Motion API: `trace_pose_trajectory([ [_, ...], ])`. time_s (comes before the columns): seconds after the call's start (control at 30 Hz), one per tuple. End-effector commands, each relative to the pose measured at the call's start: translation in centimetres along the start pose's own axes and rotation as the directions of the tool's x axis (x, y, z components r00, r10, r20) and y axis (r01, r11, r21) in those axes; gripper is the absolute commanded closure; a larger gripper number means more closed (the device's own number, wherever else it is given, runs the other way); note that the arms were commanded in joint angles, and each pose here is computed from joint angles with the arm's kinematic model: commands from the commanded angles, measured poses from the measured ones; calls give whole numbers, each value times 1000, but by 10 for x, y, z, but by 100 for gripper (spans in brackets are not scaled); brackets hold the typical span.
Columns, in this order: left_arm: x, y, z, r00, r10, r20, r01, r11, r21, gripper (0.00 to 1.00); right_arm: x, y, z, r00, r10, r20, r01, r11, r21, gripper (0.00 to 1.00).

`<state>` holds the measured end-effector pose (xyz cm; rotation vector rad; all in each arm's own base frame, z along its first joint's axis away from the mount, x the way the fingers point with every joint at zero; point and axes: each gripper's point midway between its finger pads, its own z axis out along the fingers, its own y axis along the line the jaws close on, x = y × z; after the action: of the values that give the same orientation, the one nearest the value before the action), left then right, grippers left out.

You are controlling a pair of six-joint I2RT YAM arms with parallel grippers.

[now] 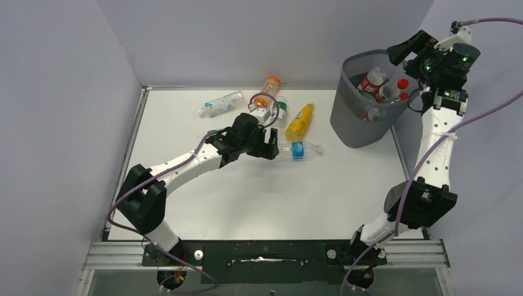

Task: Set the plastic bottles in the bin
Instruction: Pick up the plastic bottle at the center of the board.

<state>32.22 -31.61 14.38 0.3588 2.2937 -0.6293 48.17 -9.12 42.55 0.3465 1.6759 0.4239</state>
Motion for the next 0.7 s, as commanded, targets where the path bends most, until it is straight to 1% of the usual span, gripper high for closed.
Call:
trace_pose_trajectory([
  [0.0, -33, -22, 4, 996, 67, 52, -71, 995, 70, 17, -15, 31, -49, 997, -56, 61, 58, 998, -32, 3],
  [0.17, -39, -22, 25, 993, 109, 41, -111, 992, 64, 17, 10, 48, -78, 999, -39, 26, 40, 996, -76, 3],
  [0.33, -42, -19, 54, 986, 166, 34, -168, 984, 53, 17, 52, 65, -101, 999, -13, -43, 7, 992, -128, 3],
  [0.43, -44, -20, 71, 979, 200, 26, -201, 978, 56, 17, 81, 76, -108, 995, -14, -101, -2, 988, -156, 3],
  [0.53, -40, -19, 86, 971, 240, -2, -239, 969, 63, 17, 108, 78, -110, 986, -19, -163, -8, 987, -162, 3],
  [0.67, -36, -15, 98, 955, 295, -24, -294, 955, 47, 17, 128, 72, -118, 980, -27, -195, -2, 989, -148, 3],
])
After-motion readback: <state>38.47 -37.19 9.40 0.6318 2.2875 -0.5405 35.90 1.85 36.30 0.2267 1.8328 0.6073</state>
